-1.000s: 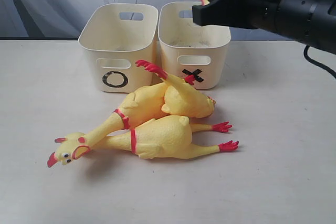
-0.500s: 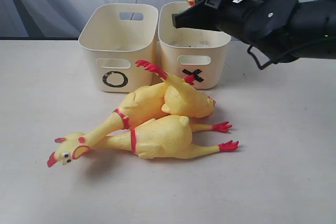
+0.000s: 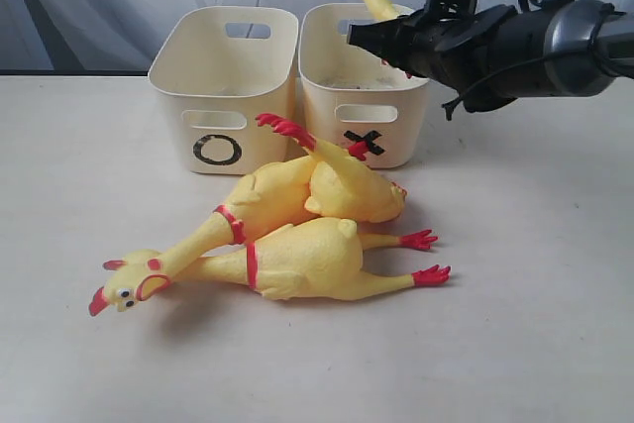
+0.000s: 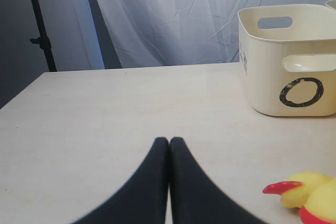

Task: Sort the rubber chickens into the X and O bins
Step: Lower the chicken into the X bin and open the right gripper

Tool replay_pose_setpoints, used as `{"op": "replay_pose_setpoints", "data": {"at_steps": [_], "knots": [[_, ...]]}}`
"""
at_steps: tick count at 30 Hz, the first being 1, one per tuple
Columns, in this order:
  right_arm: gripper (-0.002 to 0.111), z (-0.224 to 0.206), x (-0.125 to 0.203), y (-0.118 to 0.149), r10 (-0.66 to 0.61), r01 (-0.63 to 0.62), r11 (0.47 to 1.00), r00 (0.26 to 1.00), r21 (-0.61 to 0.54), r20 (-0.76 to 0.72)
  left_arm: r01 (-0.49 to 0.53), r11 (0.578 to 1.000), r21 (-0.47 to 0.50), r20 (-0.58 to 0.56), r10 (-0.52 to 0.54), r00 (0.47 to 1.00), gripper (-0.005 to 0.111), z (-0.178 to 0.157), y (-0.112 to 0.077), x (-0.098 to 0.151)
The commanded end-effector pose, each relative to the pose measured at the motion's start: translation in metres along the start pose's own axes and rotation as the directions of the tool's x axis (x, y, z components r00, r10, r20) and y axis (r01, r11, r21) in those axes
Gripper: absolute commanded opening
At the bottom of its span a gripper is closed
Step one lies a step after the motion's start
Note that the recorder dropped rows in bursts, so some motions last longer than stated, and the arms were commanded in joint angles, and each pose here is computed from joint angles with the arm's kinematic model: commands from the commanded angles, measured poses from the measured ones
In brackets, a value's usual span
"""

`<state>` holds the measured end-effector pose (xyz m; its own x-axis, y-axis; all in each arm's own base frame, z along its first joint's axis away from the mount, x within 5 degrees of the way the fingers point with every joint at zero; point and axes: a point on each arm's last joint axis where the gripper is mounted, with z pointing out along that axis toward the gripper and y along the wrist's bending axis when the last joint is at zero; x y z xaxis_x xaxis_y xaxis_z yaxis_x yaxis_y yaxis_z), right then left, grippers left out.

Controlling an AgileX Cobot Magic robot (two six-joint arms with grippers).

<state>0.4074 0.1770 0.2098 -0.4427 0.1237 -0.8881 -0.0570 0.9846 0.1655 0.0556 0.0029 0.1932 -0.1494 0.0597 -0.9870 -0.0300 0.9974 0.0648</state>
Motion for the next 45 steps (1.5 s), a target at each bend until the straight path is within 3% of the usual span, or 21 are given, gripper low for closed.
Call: {"op": "replay_pose_setpoints", "data": {"at_steps": [1, 15, 17, 21, 24, 34, 40, 45], "knots": [[-0.001, 0.007, 0.006, -0.003, -0.023, 0.023, 1.0, 1.0, 0.005, -0.013, -0.005, 1.0, 0.001, 0.005, 0.005, 1.0, 0.0, 0.0, 0.0, 0.001], [0.0, 0.01, 0.007, -0.004, -0.082, 0.082, 0.997, 0.997, -0.002, -0.007, 0.0, 1.0, 0.002, 0.005, 0.0, 1.0, 0.0, 0.0, 0.0, 0.001], [0.009, 0.01, 0.008, -0.003, -0.082, 0.082, 0.997, 0.997, -0.008, -0.012, 0.0, 1.0, 0.002, 0.005, 0.0, 1.0, 0.0, 0.0, 0.0, 0.001], [0.041, 0.01, 0.008, -0.003, -0.082, 0.082, 0.997, 0.997, -0.009, -0.013, 0.0, 1.0, 0.002, 0.005, 0.0, 1.0, 0.0, 0.0, 0.0, 0.001], [0.051, 0.01, 0.008, -0.003, -0.082, 0.082, 0.997, 0.997, -0.009, -0.013, 0.0, 1.0, 0.002, 0.005, 0.0, 1.0, 0.0, 0.0, 0.0, 0.001], [0.051, 0.01, 0.009, -0.002, -0.08, 0.08, 0.997, 0.997, -0.017, -0.021, 0.0, 1.0, 0.002, 0.005, 0.0, 1.0, 0.0, 0.0, 0.0, 0.001], [0.051, -0.002, -0.007, 0.001, -0.074, 0.074, 0.996, 0.997, -0.048, 0.007, 0.0, 1.0, 0.002, 0.005, 0.0, 1.0, 0.0, 0.0, 0.0, 0.001], [0.051, -0.019, -0.022, 0.011, -0.146, 0.147, 0.978, 0.989, -0.147, 0.018, 0.0, 1.0, 0.002, 0.005, 0.0, 1.0, 0.0, 0.0, 0.0, 0.001]]}}
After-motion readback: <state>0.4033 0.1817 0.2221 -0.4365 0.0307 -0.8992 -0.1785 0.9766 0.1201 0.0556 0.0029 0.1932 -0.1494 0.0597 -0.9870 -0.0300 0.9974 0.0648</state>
